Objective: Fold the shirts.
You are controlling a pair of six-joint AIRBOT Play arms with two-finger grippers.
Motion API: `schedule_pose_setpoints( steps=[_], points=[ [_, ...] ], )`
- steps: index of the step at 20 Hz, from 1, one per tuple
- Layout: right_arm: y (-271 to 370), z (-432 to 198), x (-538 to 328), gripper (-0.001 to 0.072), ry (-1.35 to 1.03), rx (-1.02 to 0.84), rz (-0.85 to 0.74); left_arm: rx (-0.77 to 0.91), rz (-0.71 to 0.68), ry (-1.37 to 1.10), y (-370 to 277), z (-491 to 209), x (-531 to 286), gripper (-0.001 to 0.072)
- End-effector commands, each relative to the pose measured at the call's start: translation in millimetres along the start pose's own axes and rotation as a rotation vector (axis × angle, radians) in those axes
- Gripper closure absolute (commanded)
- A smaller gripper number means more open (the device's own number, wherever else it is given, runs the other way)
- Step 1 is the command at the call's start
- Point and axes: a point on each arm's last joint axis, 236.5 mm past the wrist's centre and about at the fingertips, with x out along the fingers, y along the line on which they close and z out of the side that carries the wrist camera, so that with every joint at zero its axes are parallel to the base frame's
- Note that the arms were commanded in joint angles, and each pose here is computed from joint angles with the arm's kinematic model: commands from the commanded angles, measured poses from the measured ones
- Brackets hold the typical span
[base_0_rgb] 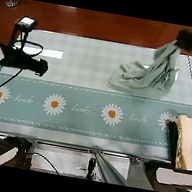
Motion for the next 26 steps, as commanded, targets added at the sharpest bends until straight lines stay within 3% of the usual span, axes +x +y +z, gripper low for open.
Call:
schedule_pose_setpoints(
  steps=[1,6,10,22,26],
  points=[
    [56.4,70.7,-131.9,0.0690,-0.344,-0.111,0.081,-0.144,-0.092,-0.097,-22.3,-20.4,-22.0,0.0004],
    [121.4,82.1,-270.8,0.0689,-0.592,-0.263,0.202,-0.221,-0.220,-0.094,-52.9,-49.0,-26.9,0.0004],
    [157.3,52.8,-317.3,0.0690,-0.600,-0.343,0.310,-0.231,-0.225,-0.132,-52.8,-39.4,-27.2,0.0004],
    [305.6,-90.1,-278.4,0.0689,-0.164,-0.586,0.747,-0.237,-0.221,-0.187,-50.2,-26.7,-29.1,0.0004],
    [326.5,-189.1,-218.8,0.0689,0.224,-0.591,0.762,-0.240,-0.226,-0.190,-51.2,-26.0,-29.8,0.0004]
  ],
)
